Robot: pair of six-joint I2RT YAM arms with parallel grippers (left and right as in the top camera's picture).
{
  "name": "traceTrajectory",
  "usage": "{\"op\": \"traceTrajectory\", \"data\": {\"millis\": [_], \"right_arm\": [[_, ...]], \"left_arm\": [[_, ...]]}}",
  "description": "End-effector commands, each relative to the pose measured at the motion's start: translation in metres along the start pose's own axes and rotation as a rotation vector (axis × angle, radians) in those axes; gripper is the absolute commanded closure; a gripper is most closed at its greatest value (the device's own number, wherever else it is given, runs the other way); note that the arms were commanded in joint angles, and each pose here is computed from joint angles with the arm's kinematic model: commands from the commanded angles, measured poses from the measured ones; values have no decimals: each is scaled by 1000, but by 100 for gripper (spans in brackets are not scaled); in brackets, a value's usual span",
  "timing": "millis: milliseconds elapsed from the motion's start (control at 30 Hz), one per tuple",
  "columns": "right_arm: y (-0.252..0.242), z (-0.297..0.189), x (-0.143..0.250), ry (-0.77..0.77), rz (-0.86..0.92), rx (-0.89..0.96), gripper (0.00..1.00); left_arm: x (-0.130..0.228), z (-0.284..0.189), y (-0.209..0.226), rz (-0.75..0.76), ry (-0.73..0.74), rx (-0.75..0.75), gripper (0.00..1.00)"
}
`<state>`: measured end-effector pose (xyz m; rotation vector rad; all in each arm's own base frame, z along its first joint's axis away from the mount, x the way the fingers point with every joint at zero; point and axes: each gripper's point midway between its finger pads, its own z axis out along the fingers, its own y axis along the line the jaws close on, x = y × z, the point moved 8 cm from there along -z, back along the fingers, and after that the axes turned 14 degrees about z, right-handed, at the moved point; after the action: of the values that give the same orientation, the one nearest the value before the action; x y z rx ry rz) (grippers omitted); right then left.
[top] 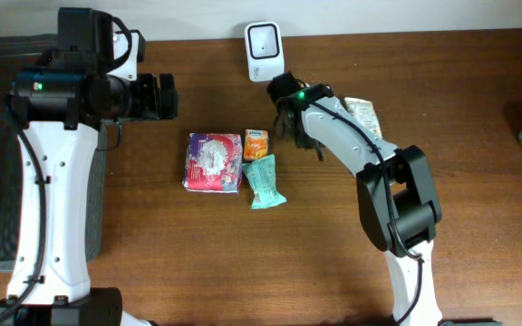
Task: Scan the item barcode
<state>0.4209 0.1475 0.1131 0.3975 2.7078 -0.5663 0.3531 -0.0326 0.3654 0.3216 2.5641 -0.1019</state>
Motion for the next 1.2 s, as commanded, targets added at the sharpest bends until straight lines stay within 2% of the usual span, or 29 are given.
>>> {"op": "traceTrajectory", "data": {"millis": [0, 100, 167, 267, 367, 467, 533, 600, 667, 700, 800, 933, 1067, 1100, 1167], "right_arm": [[2, -25, -11, 28, 21, -99, 59], [-23, -42, -39, -5, 73, -61, 42], [-35, -37, -49, 0, 72, -55, 39], [-55, -10, -49, 48, -67, -7, 33], [-76, 14, -50, 94, -5, 20, 29], [-86, 26, -55, 157, 70, -72, 28], [-94, 31, -60, 149, 38, -75, 26], [-105, 39, -63, 184, 76, -116, 15], [-118, 51, -69, 287, 157, -352, 12], [-130, 55, -74, 342, 154, -581, 13], [-159, 56, -79, 356, 140, -913, 13], [-177, 87, -63, 379, 207, -976, 13], [-157, 103, -40, 392, 215, -1096, 23], [-151, 108, -33, 398, 211, -1110, 29], [-146, 109, -28, 404, 201, -1111, 53]], "left_arm": [[0, -7, -1, 9, -20, 6, 1], [0, -7, -1, 9, -20, 6, 1], [0, -7, -1, 9, -20, 6, 1], [0, -7, -1, 9, -20, 6, 1], [0, -7, -1, 8, -19, 6, 1], [0, -7, -1, 9, -20, 6, 1], [0, -7, -1, 9, -20, 6, 1], [0, -7, -1, 9, -20, 6, 1], [0, -7, -1, 9, -20, 6, 1], [0, -7, -1, 9, -20, 6, 1], [0, -7, -1, 8, -19, 6, 1], [0, -7, -1, 8, -19, 6, 1], [0, -7, -1, 9, -20, 6, 1], [0, -7, -1, 9, -20, 6, 1], [0, -7, -1, 9, -20, 6, 1]]}}
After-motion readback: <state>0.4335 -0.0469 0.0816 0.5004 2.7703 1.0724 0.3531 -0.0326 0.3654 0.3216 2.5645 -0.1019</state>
